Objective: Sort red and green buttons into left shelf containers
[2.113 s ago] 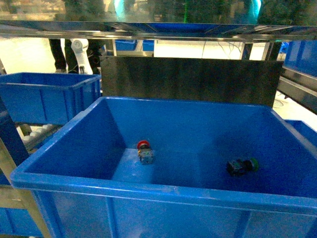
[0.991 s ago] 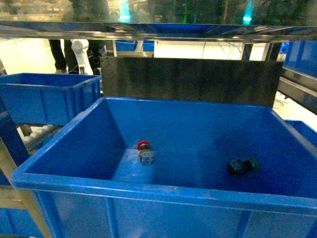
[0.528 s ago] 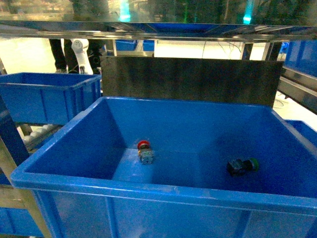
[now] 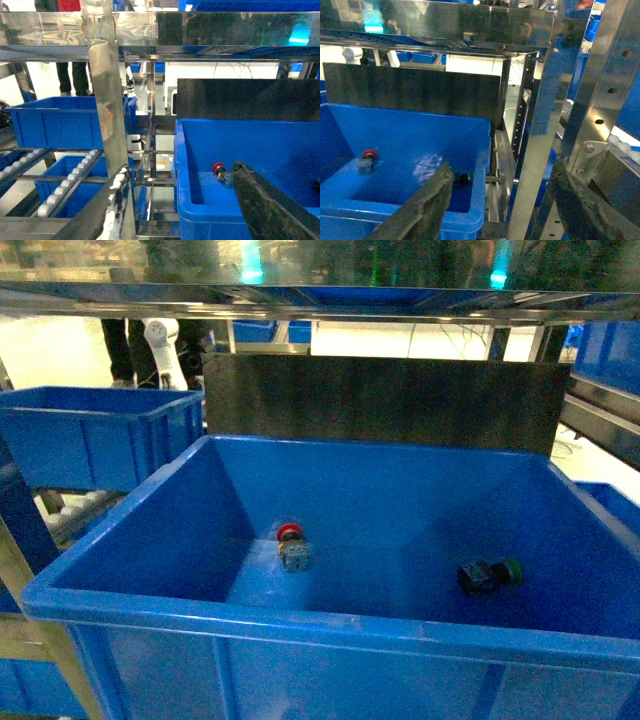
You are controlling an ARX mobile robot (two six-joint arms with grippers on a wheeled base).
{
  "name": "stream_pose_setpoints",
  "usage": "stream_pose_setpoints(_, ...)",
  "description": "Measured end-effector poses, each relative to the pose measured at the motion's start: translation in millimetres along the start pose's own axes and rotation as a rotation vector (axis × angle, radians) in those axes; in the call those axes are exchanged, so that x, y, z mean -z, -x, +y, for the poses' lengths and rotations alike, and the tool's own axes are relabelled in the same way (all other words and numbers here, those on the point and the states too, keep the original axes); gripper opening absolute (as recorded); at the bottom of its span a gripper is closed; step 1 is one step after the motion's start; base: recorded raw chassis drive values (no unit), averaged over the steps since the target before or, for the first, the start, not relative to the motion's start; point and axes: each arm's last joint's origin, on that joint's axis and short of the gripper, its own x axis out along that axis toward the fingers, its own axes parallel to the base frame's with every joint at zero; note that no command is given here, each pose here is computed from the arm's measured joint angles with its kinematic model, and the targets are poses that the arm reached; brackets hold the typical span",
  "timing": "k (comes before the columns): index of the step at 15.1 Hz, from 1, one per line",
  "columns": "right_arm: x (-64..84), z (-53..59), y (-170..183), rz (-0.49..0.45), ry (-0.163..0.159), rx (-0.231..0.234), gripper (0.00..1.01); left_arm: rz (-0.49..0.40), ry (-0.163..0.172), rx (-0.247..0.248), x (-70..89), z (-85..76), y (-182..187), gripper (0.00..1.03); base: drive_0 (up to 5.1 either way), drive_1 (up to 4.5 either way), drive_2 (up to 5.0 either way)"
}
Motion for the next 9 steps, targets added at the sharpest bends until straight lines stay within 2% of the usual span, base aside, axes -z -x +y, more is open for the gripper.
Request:
stream_pose_setpoints(3,0.0,0.0,0.0,0.000,0.000,0.000,0.93,0.000,0.000,0.000,0.0,0.0,0.0,0.98,0.0,0.00,0.0)
stream_pose_setpoints(4,0.0,0.0,0.0,0.000,0.000,0.000,1.00,0.000,-0.001,0.000,0.0,0.0,0.0,0.98,0.0,0.00,0.0)
stream_pose_setpoints(9,0.0,0.0,0.0,0.000,0.000,0.000,0.98,0.000,0.000,0.000,0.0,0.0,0.0,0.98,0.0,0.00,0.0)
